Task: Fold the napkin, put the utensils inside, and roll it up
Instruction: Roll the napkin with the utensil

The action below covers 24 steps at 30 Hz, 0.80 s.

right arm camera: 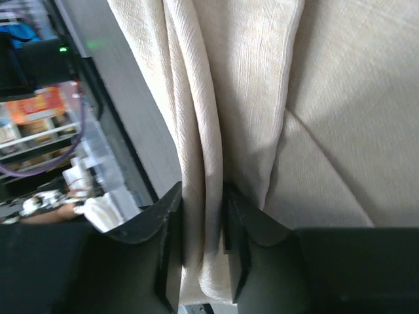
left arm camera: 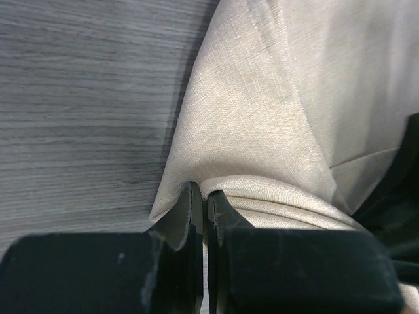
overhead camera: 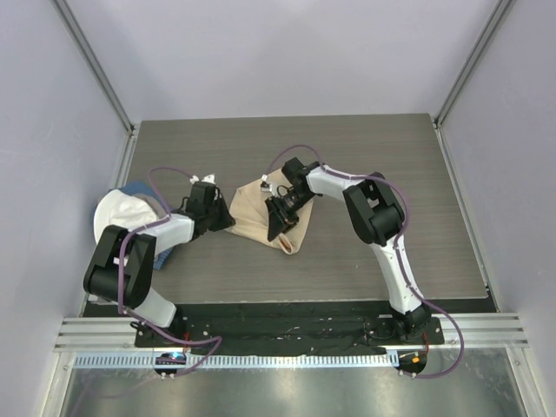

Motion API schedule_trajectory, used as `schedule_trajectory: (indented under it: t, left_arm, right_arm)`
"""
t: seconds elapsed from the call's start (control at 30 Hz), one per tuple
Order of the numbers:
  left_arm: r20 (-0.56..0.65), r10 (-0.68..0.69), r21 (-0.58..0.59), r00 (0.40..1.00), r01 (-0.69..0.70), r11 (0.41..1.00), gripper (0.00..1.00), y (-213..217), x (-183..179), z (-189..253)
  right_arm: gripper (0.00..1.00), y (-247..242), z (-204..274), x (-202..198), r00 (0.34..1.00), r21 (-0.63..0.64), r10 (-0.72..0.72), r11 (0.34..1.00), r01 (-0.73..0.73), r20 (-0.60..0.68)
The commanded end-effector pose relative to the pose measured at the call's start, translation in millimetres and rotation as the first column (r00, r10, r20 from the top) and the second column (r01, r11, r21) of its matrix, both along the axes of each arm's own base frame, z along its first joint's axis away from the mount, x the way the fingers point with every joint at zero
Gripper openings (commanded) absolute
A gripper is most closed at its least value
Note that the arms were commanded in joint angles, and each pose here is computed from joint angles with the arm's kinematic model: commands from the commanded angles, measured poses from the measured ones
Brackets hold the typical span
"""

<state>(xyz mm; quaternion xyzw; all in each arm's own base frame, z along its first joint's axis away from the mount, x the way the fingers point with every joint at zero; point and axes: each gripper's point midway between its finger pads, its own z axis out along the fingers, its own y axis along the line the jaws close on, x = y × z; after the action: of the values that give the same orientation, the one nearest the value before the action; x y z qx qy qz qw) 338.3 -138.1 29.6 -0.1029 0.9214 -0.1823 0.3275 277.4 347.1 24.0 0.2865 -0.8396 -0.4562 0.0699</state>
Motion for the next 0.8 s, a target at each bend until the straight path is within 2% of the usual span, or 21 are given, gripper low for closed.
schedule_trajectory:
  t: [0.0,0.07,0.1,0.2,0.27,0.37,0.47,0.6,0.77]
  left_arm:
    - [-0.106,0.028,0.066,0.994,-0.021,0.998,0.0,11,-7,-9]
    - [-0.133,0.021,0.062,0.991,-0.013,0.998,0.0,9,-8,-7]
    - [-0.143,0.016,0.058,0.99,-0.008,0.998,0.0,7,-8,-7]
    - [-0.182,0.006,0.056,0.983,0.004,0.998,0.0,4,-7,-6]
    - [-0.202,0.007,0.059,0.979,0.005,0.998,0.0,4,-9,-7]
    - [-0.202,0.016,0.072,0.979,-0.001,0.997,0.0,7,-9,-4]
    - [-0.205,0.007,0.069,0.979,0.007,0.998,0.0,6,-9,-2]
    - [-0.212,-0.004,0.06,0.977,0.017,0.998,0.0,3,-9,0]
    - [-0.213,-0.004,0.074,0.977,0.02,0.997,0.0,5,-10,2]
  right_arm:
    - [0.42,-22,-2,35,0.961,-0.132,-0.054,0.987,0.093,0.272]
    - [0.47,-22,17,46,0.931,-0.108,-0.076,0.987,0.122,0.357]
    - [0.55,-23,18,46,0.924,-0.114,-0.083,0.984,0.135,0.373]
    - [0.61,-26,46,61,0.857,-0.077,-0.129,0.978,0.192,0.499]
    - [0.62,-27,73,72,0.786,-0.047,-0.154,0.973,0.227,0.598]
    - [0.64,-24,101,67,0.714,-0.017,-0.149,0.975,0.22,0.684]
    - [0.64,-13,110,47,0.71,-0.003,-0.12,0.985,0.17,0.694]
    - [0.64,4,98,9,0.766,-0.052,-0.039,0.994,0.094,0.641]
    - [0.57,17,69,-37,0.822,-0.129,0.082,0.992,-0.011,0.564]
